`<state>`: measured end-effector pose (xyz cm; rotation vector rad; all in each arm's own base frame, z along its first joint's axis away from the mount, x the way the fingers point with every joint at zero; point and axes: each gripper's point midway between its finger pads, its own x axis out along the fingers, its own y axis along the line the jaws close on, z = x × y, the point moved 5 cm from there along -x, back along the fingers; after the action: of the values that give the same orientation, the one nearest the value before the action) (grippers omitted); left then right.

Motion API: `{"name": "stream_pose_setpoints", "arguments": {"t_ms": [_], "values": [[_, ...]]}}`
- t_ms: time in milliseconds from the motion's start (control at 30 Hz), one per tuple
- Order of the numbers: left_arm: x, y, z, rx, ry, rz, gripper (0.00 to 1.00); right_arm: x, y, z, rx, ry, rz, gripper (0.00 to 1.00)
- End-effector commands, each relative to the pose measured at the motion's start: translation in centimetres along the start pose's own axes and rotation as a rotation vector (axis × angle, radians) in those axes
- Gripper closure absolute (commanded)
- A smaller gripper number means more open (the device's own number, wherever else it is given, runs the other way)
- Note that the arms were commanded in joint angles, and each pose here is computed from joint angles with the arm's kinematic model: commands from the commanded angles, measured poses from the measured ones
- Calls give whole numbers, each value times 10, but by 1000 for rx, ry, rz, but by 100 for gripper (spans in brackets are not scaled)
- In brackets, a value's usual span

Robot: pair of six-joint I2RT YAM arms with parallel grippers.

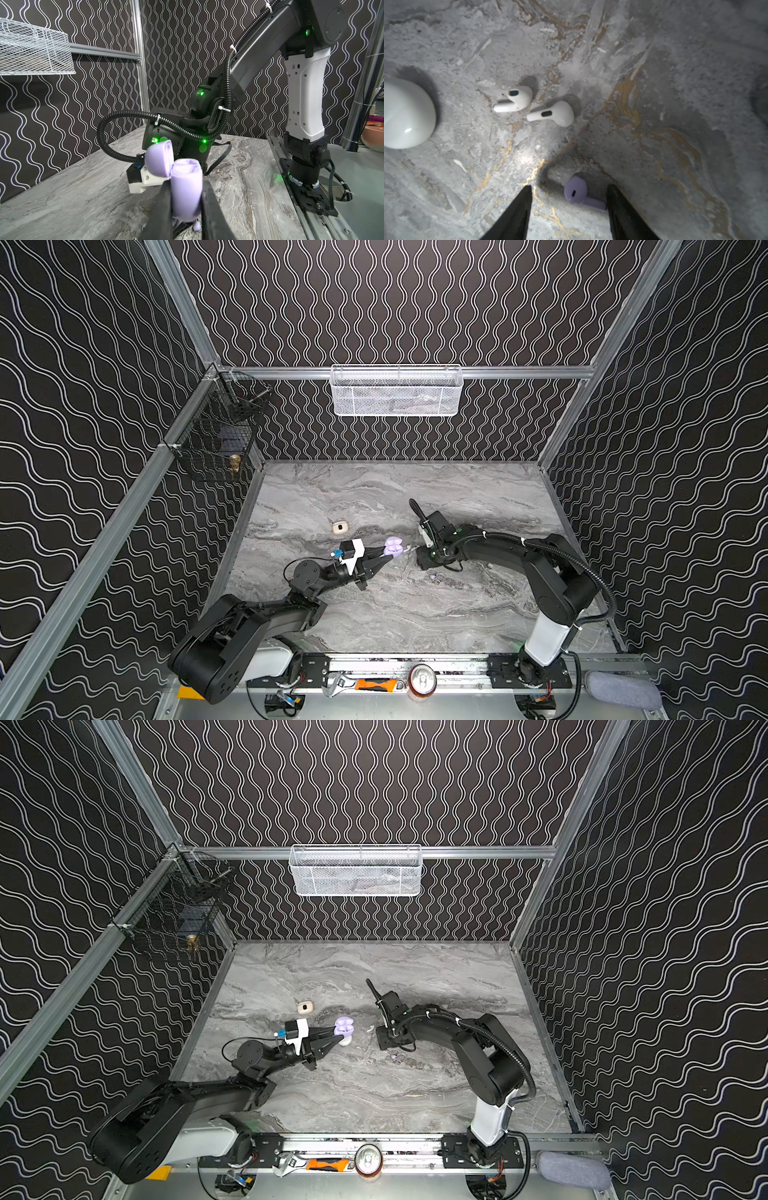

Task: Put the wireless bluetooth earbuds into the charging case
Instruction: 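Position the right gripper above the lavender earbud on the table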

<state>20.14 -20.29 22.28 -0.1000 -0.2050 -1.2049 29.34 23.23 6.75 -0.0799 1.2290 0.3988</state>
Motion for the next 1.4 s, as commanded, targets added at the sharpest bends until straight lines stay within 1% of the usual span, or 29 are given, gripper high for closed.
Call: {"name": "stream_pose_setpoints", "arguments": {"t_ms": [0,167,267,367,667,833,1133,1367], "values": [[0,-1,4,31,-11,-1,100,0,2,-8,23,33,20,42],[0,0,5,37,-10,3,100,-3,5,-14,49,37,29,49],[-1,-1,5,42,-10,7,100,-5,5,-17,63,42,8,51],[-1,-1,6,43,-8,5,100,-6,9,-19,64,46,14,52],[-2,-1,5,54,4,13,100,-6,11,-9,71,18,-16,52],[-1,-1,6,60,7,17,100,-9,5,3,71,-2,-101,52],[-2,-2,6,64,8,18,100,-1,3,6,52,24,-132,53],[-2,-1,4,65,15,21,100,9,4,3,46,51,-125,54]]}}
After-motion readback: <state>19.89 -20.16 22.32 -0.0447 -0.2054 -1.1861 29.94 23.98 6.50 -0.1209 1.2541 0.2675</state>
